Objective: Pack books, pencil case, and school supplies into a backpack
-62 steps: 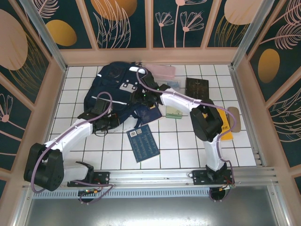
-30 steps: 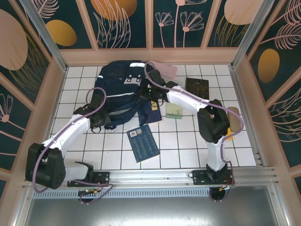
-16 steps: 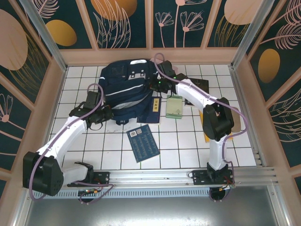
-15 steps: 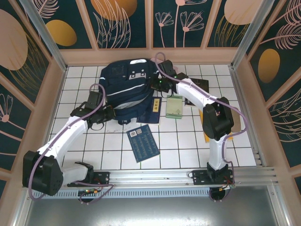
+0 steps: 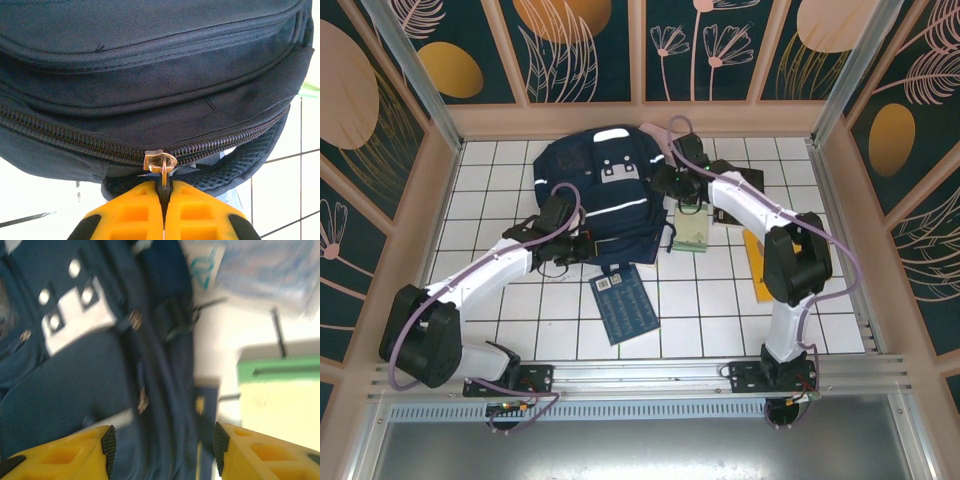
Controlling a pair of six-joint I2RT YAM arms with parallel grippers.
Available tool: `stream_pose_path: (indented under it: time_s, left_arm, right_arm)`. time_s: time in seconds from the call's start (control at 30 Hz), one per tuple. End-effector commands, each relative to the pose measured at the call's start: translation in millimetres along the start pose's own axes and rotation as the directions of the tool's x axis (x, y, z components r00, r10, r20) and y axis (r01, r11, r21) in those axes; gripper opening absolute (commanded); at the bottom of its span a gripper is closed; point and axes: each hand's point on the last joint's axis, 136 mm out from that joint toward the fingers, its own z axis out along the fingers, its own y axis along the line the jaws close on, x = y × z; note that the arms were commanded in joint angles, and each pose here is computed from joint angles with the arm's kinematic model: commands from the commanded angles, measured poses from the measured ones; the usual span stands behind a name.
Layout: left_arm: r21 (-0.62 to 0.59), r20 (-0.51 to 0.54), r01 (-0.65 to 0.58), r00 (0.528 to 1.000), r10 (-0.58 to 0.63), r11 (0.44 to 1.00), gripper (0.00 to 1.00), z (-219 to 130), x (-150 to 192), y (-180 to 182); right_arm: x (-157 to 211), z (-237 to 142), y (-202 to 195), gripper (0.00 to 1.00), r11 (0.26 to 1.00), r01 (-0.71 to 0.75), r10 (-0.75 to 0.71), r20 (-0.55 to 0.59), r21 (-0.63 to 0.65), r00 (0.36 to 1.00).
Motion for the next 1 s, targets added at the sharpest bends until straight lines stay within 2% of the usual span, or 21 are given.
stream_pose_path:
  time_s: [0.0, 0.13, 0.33, 0.73, 0.8, 0.87, 0.9, 0.97]
  left_arm:
    - [0.106, 0.048, -0.051, 0.998, 0.046, 0.993, 0.00, -3, -17, -35]
    - [0.133, 0.026, -0.077, 0.997, 0.074, 0.988, 0.00, 4, -9, -47]
    - [0.154, 0.009, -0.092, 0.996, 0.092, 0.984, 0.00, 12, -1, -58]
    - [0.168, -0.007, -0.106, 0.994, 0.108, 0.980, 0.00, 19, 9, -67]
    - [0.167, -0.008, -0.107, 0.994, 0.110, 0.980, 0.00, 19, 10, -67]
    - [0.161, -0.012, -0.106, 0.994, 0.109, 0.981, 0.00, 20, 12, -66]
    - [0.157, -0.013, -0.103, 0.994, 0.106, 0.982, 0.00, 20, 12, -64]
    - [0.141, -0.011, -0.100, 0.995, 0.103, 0.985, 0.00, 19, 13, -61]
  right_arm:
    - [47, -16, 27, 0.56, 0.998, -0.028, 0.023, -0.089, -0.058, 0.996]
    - [93, -13, 40, 0.56, 0.993, -0.069, 0.049, -0.197, -0.094, 0.979]
    - [128, -4, 38, 0.56, 0.994, -0.097, 0.079, -0.283, -0.048, 0.956]
    - [146, 13, 33, 0.55, 0.994, -0.105, 0.093, -0.319, -0.019, 0.943]
    - [148, 19, 35, 0.50, 0.994, -0.109, 0.096, -0.328, -0.024, 0.940]
    - [150, 23, 36, 0.40, 0.993, -0.111, 0.095, -0.334, -0.029, 0.938]
    - [150, 24, 36, 0.33, 0.993, -0.111, 0.096, -0.335, -0.029, 0.937]
    - [148, 24, 35, 0.14, 0.994, -0.108, 0.094, -0.324, -0.027, 0.942]
